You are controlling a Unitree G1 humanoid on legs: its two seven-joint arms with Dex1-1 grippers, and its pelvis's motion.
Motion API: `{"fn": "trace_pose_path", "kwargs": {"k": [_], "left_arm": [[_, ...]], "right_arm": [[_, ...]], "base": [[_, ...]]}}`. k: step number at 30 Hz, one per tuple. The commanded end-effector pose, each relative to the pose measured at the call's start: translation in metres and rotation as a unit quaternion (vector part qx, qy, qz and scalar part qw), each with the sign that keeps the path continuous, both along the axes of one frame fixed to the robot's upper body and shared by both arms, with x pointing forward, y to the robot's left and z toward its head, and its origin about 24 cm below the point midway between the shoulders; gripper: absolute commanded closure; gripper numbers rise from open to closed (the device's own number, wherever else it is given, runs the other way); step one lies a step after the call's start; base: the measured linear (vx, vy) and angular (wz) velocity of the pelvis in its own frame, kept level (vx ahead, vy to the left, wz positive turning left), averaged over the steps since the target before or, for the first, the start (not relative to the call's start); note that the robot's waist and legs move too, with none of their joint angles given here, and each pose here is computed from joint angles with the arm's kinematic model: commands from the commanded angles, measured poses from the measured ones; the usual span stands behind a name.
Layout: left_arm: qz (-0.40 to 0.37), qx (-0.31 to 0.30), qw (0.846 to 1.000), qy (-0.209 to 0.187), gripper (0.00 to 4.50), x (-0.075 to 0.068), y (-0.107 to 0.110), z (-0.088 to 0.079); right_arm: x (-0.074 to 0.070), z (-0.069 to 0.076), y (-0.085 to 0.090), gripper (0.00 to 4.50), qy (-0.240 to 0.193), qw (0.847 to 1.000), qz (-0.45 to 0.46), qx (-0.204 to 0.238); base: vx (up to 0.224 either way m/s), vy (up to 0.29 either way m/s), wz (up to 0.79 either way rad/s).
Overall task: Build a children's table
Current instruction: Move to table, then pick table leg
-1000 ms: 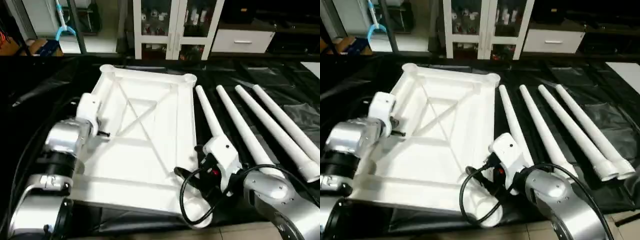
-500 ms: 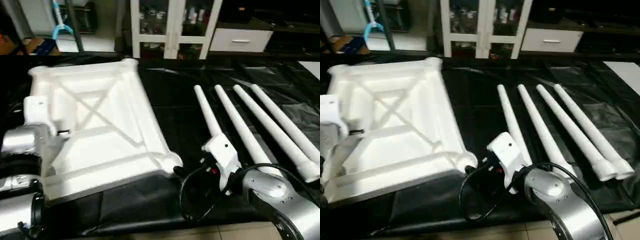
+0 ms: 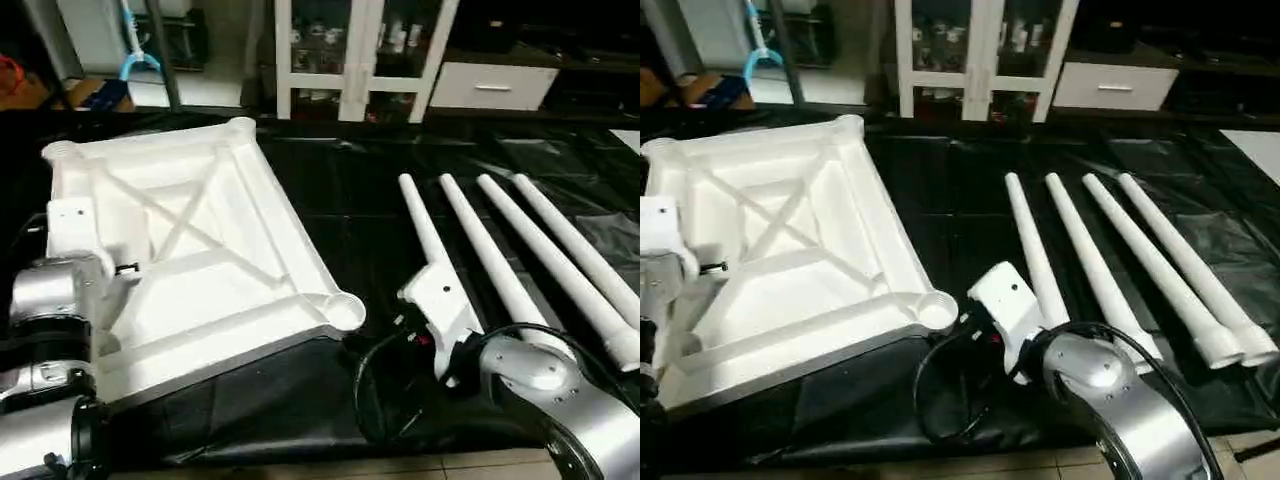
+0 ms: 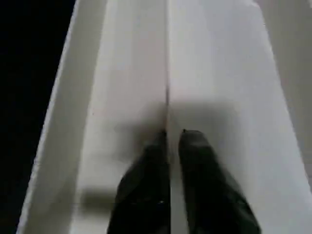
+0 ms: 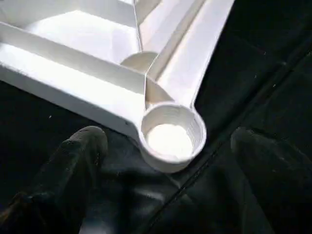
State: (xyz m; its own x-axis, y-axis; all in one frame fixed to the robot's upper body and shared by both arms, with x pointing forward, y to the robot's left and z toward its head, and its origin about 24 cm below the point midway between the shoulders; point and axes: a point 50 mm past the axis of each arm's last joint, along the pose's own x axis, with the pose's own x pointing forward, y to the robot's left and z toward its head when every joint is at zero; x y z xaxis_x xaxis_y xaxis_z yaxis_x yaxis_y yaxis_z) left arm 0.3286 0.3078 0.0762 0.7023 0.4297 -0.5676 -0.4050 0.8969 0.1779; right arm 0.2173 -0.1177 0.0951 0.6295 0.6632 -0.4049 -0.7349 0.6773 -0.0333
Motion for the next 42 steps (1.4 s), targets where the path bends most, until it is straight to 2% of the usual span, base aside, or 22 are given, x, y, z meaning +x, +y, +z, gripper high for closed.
{"fn": "trace_pose_path", "kwargs": {"k": [1,8,10,12,14,15,18,19,20,21,22,23,25,26,29,31,32,34,35,36,38,42], "left_arm": [[-0.014,-0.012,1.000,0.023,3.57,-0.002,-0.009,-0.013],[-0.005,0.010,0.999,-0.033,3.02,0.003,-0.006,0.007],[0.000,0.033,0.996,-0.077,2.77,0.008,-0.001,0.028],[0.001,0.042,0.995,-0.096,2.63,0.010,0.000,0.035],[-0.016,0.064,0.985,-0.162,2.45,0.017,0.000,0.057],[-0.021,0.069,0.981,-0.179,2.33,0.019,0.000,0.062],[-0.080,0.099,0.962,-0.242,2.23,0.028,-0.016,0.080],[-0.124,0.084,0.953,-0.264,2.23,0.032,-0.032,0.084],[-0.130,0.080,0.952,-0.267,2.23,0.032,-0.034,0.084],[-0.183,0.041,0.938,-0.292,2.23,0.035,-0.055,0.089],[-0.183,0.040,0.938,-0.293,2.23,0.035,-0.055,0.089],[-0.290,0.008,0.906,-0.308,2.23,0.032,-0.092,0.095],[-0.404,-0.025,0.861,-0.308,2.23,0.019,-0.130,0.096],[-0.404,-0.025,0.861,-0.308,2.23,0.019,-0.130,0.096],[-0.495,-0.039,0.817,-0.294,2.23,0.000,-0.163,0.088],[-0.542,-0.020,0.797,-0.266,2.23,-0.010,-0.176,0.077],[-0.542,-0.020,0.797,-0.266,2.23,-0.010,-0.176,0.077],[-0.576,-0.018,0.778,-0.251,2.23,-0.018,-0.184,0.073],[-0.576,-0.018,0.778,-0.251,2.23,-0.018,-0.184,0.073],[-0.597,-0.033,0.766,-0.237,2.23,-0.025,-0.187,0.073],[-0.638,-0.059,0.739,-0.209,2.23,-0.041,-0.190,0.074],[-0.670,-0.082,0.716,-0.176,2.23,-0.056,-0.192,0.075]], "right_arm": [[0.002,0.000,-0.003,0.00,-0.003,1.000,-0.010,-0.002],[0.004,-0.001,-0.004,0.00,-0.006,1.000,-0.016,-0.009],[0.010,0.002,-0.009,0.00,-0.019,0.999,-0.034,-0.013],[0.014,0.005,-0.011,0.00,-0.026,0.999,-0.045,-0.014],[0.029,0.012,-0.019,0.00,-0.046,0.994,-0.095,-0.009],[0.033,0.014,-0.021,0.00,-0.050,0.993,-0.108,-0.008],[0.053,0.017,-0.037,0.00,-0.049,0.983,-0.176,-0.005],[0.063,0.017,-0.046,0.00,-0.041,0.976,-0.214,-0.006],[0.064,0.018,-0.047,0.00,-0.041,0.975,-0.218,-0.006],[0.072,0.020,-0.056,0.00,-0.036,0.969,-0.243,0.004],[0.072,0.020,-0.056,0.00,-0.036,0.969,-0.243,0.004],[0.081,0.018,-0.064,0.00,-0.020,0.968,-0.251,-0.013],[0.089,0.018,-0.070,0.00,-0.017,0.966,-0.256,-0.036],[0.089,0.018,-0.070,0.00,-0.017,0.966,-0.256,-0.036],[0.104,0.021,-0.078,0.00,-0.009,0.960,-0.275,-0.048],[0.113,0.020,-0.081,0.00,0.028,0.960,-0.277,-0.040],[0.113,0.020,-0.081,0.00,0.028,0.960,-0.277,-0.040],[0.119,0.021,-0.082,0.00,0.053,0.961,-0.270,-0.033],[0.119,0.021,-0.082,0.00,0.053,0.961,-0.270,-0.033],[0.120,0.018,-0.081,0.00,0.083,0.963,-0.255,-0.029],[0.119,0.011,-0.083,0.00,0.149,0.956,-0.252,-0.026],[0.115,0.007,-0.081,0.00,0.200,0.953,-0.227,-0.005]], "base": [[0.000,0.000,0.00],[0.000,0.000,0.00],[0.000,0.000,0.00],[0.000,0.000,0.00],[0.000,0.000,0.00],[0.000,0.000,0.00],[0.000,0.000,0.00],[0.000,0.000,0.00],[0.000,0.000,0.00],[0.000,0.000,0.00],[0.000,0.000,0.00],[0.000,0.000,0.00],[0.000,0.000,0.00],[0.000,0.000,0.00],[0.000,0.000,0.00],[0.000,0.000,0.00],[0.000,0.000,0.00],[0.000,0.000,0.00],[0.000,0.000,0.00],[0.000,0.000,0.00],[0.000,0.000,0.00],[0.000,0.000,0.00]]}}
